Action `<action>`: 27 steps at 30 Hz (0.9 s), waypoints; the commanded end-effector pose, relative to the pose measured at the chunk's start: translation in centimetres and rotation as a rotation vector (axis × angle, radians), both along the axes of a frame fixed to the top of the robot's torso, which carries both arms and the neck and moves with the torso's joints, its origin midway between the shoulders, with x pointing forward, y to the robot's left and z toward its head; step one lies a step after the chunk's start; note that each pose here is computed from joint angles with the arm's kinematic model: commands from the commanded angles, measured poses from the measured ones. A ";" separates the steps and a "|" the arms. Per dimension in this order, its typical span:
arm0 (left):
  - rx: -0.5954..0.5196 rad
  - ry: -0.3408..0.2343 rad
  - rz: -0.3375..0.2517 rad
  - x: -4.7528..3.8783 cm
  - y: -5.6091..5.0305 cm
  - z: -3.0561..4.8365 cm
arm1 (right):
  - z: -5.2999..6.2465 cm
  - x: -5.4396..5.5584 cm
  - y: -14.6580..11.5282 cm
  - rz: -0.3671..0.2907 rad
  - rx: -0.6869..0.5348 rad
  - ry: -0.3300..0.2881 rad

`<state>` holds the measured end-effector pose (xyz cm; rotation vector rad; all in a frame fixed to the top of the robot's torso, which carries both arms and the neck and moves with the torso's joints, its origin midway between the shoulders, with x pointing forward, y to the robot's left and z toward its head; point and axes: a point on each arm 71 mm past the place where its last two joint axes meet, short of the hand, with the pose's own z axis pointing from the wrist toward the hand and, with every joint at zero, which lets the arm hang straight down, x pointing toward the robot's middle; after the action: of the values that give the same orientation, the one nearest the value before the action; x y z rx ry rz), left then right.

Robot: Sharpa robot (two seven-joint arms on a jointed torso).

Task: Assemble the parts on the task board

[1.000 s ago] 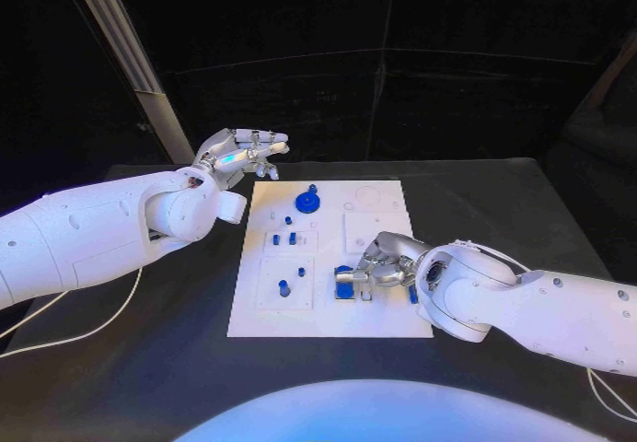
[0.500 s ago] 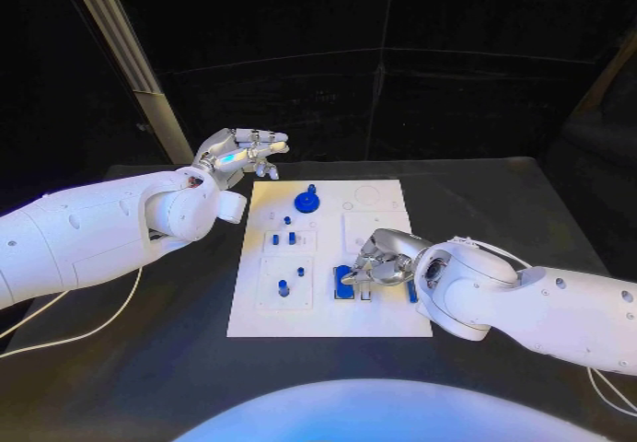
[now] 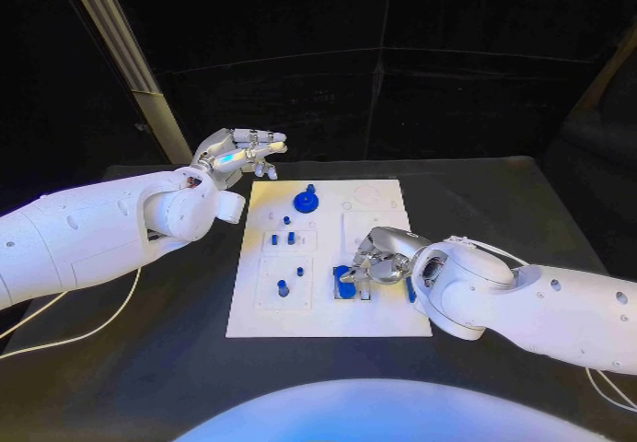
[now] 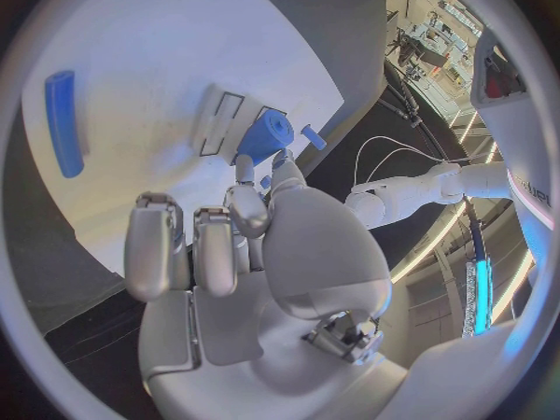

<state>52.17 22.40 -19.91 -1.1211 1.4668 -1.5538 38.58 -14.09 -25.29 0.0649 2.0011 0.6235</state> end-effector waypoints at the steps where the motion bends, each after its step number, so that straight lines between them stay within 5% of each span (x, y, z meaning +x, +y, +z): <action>1: -0.012 -0.003 -0.008 0.03 -0.1 0.14 | -0.2 -0.1 0.0 0.022 0.008 -0.008; 27: -0.012 -0.001 -0.008 -0.01 0.0 0.12 | 0.2 -0.9 -0.6 0.089 0.085 0.029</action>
<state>52.16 22.54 -19.92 -1.1231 1.4663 -1.5523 37.74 -14.83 -25.10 0.0521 2.0030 0.7573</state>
